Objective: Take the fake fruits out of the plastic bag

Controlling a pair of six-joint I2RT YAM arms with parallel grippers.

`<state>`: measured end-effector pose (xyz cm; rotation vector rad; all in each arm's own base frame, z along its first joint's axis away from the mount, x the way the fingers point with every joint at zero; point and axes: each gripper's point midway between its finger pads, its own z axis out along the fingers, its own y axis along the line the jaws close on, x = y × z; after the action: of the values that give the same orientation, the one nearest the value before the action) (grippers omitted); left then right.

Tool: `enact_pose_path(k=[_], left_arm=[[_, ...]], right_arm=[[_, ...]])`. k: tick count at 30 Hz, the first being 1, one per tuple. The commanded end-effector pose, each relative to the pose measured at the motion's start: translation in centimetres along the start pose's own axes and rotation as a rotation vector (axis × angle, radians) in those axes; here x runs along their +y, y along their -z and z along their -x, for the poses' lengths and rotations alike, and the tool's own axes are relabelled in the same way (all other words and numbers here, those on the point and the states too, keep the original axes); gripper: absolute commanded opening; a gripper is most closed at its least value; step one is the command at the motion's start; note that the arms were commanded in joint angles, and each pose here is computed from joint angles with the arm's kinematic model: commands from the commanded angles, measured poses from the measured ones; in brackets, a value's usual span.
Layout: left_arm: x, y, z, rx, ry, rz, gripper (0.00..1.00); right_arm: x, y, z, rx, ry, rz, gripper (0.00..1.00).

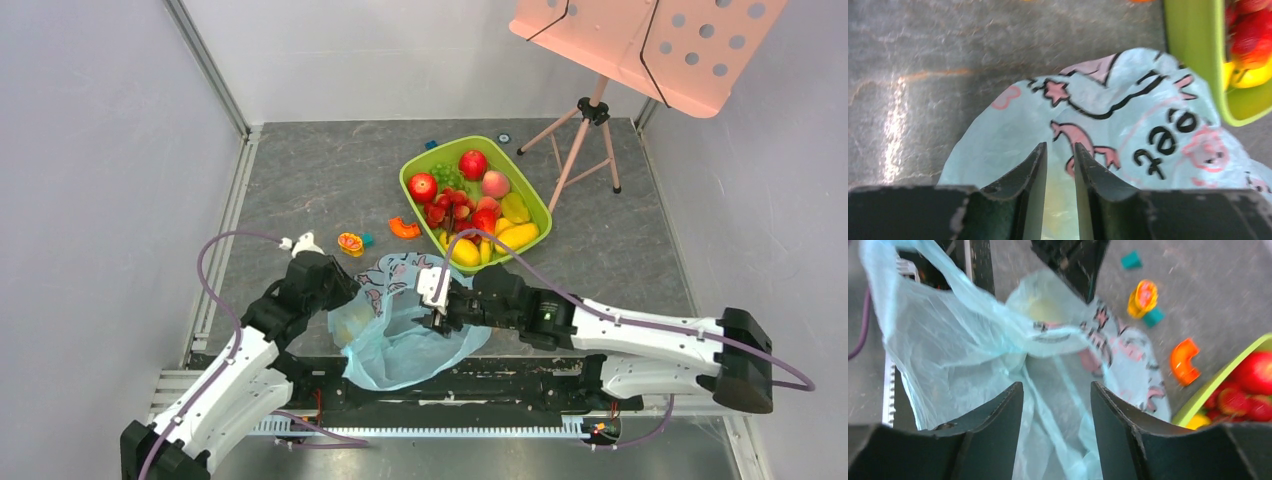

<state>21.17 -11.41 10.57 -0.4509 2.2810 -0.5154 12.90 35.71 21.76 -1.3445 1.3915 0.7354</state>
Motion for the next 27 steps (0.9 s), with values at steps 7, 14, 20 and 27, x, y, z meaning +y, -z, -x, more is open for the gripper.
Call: enact_pose_path(k=[7, 14, 20, 27], left_arm=[[3.7, 0.0, -0.9, 0.022, 0.098, 0.215, 0.06], [2.8, 1.5, 0.4, 0.003, 0.097, 0.216, 0.02], [1.9, 3.7, 1.6, -0.004, 0.093, 0.209, 0.2], [3.5, 4.4, -1.4, 0.088, 0.133, 0.259, 0.23]], right_arm=[[-0.4, -3.6, -6.6, 0.168, -0.179, -0.109, 0.53], [-2.2, -5.2, -10.3, 0.25, -0.262, -0.201, 0.53], [-2.4, -6.6, -11.1, 0.208, -0.338, -0.176, 0.54], [-2.2, -8.2, -11.0, 0.179, -0.369, -0.146, 0.57]])
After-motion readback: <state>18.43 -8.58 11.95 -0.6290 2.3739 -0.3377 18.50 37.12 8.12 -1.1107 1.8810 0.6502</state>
